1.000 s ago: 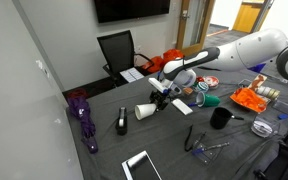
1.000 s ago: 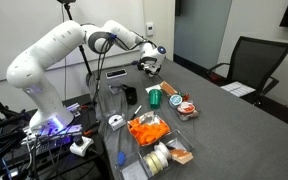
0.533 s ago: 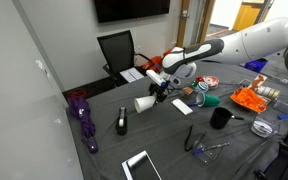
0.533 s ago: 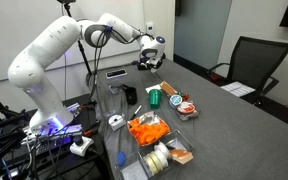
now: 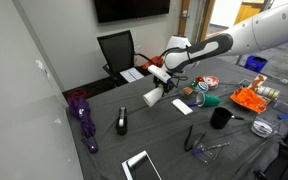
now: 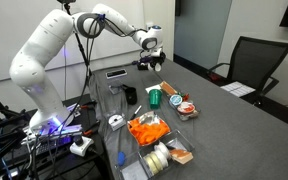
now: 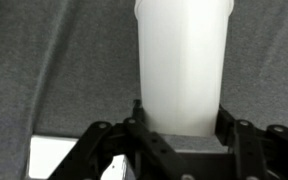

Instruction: Pu the white paper cup upside down

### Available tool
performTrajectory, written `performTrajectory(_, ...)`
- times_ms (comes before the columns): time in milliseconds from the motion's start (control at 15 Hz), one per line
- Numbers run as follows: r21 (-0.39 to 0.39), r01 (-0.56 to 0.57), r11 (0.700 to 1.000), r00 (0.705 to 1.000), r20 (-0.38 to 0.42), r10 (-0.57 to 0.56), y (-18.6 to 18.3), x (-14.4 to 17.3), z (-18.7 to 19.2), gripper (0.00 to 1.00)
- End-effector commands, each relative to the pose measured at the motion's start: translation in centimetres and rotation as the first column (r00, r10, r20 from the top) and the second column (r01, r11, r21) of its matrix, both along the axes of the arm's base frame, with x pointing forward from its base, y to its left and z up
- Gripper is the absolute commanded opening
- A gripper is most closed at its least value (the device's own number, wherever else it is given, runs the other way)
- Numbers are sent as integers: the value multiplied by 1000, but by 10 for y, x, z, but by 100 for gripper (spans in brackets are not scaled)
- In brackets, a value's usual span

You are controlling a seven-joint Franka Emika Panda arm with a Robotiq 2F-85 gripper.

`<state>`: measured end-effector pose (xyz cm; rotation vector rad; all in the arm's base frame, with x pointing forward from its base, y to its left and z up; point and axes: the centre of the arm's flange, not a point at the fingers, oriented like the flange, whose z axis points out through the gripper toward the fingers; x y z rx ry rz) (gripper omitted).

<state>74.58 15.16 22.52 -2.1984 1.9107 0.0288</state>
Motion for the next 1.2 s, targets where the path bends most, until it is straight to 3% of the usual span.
performTrajectory(0, -180, -72, 981, 997, 22, 77, -3, -26, 21, 42)
performTrajectory(267, -354, -192, 915, 970, 70, 231, -5, -35, 22, 42)
performTrajectory(467, -473, -265, 840, 935, 88, 344, -3, -44, 14, 42)
performTrajectory(533, -506, -287, 814, 920, 92, 382, -2, -47, 12, 42)
performTrajectory(667, -517, -332, 789, 884, 121, 451, 0, -53, 3, 42)
performTrajectory(800, -510, -371, 776, 845, 161, 510, 2, -59, -6, 42)
performTrajectory(933, -496, -431, 754, 777, 221, 589, 1, -64, -15, 42)
performTrajectory(1133, -526, -502, 686, 673, 260, 692, -1, -71, -21, 42)
